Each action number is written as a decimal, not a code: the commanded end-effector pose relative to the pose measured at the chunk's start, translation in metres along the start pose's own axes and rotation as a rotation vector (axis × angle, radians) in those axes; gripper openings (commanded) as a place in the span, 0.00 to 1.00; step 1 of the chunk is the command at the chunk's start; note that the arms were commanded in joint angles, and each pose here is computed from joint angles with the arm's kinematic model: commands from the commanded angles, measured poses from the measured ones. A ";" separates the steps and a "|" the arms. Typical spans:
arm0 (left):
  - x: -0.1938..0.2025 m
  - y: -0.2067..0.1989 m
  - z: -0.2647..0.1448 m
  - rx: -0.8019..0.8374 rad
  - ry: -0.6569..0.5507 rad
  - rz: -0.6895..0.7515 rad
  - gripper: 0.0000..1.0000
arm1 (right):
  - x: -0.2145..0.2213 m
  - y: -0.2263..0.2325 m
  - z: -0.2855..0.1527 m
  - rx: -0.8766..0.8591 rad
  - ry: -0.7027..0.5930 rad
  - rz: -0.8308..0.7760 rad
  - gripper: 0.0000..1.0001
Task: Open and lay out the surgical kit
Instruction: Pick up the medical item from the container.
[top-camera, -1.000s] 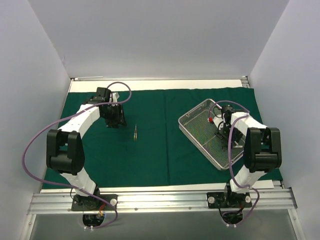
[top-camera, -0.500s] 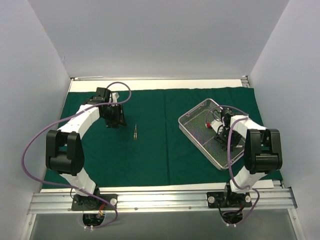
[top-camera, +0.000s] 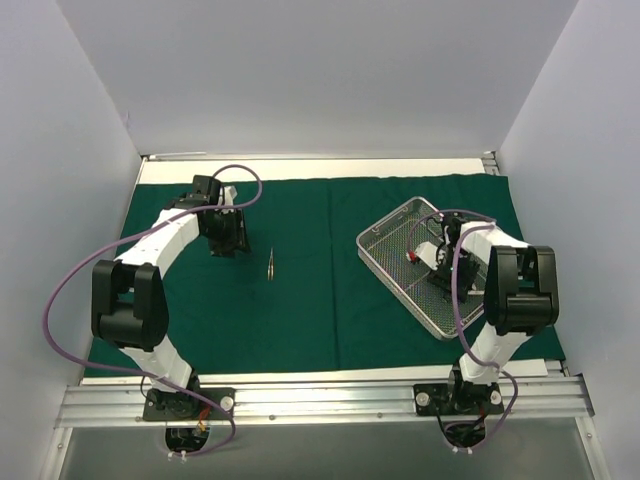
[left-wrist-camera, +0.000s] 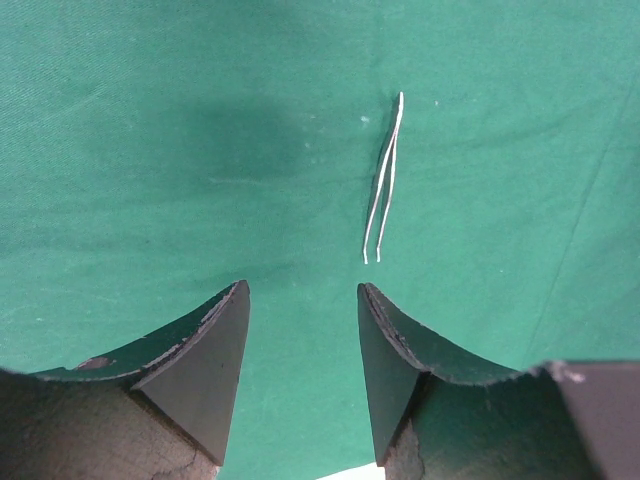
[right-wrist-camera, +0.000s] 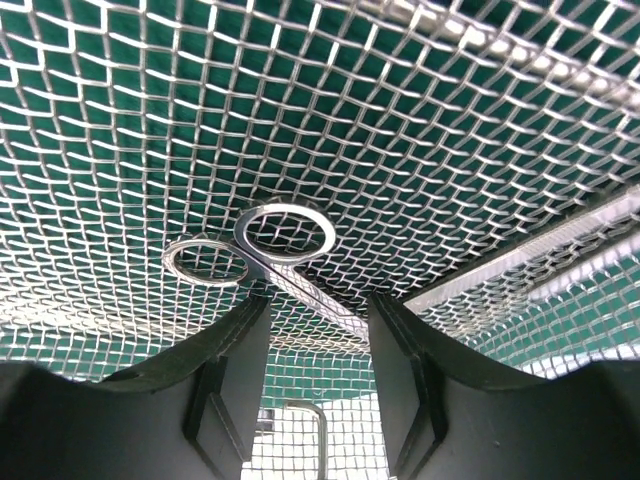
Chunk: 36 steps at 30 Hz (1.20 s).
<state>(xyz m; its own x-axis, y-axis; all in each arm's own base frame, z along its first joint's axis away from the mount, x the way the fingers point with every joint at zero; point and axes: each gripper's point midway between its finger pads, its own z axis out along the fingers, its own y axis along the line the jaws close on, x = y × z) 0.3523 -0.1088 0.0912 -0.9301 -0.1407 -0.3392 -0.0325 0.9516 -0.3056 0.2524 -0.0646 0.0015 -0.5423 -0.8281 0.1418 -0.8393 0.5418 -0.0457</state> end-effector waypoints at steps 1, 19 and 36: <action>-0.015 0.000 -0.018 -0.007 -0.067 0.019 0.56 | -0.052 0.036 0.050 -0.215 -0.245 -0.062 0.41; -0.019 -0.001 -0.024 -0.004 -0.073 0.018 0.56 | -0.071 -0.007 0.026 -0.105 -0.294 0.046 0.00; -0.025 -0.022 -0.046 0.078 -0.125 0.004 0.55 | -0.090 -0.062 -0.066 0.125 -0.467 0.399 0.00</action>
<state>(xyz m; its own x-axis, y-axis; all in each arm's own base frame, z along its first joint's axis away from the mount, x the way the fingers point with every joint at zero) 0.3485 -0.1074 0.1142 -0.9149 -0.1547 -0.3729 -0.0285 0.9461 -0.3225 0.3438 -0.0222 0.0270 -0.7520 -0.6076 -0.2558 -0.5992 0.7917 -0.1190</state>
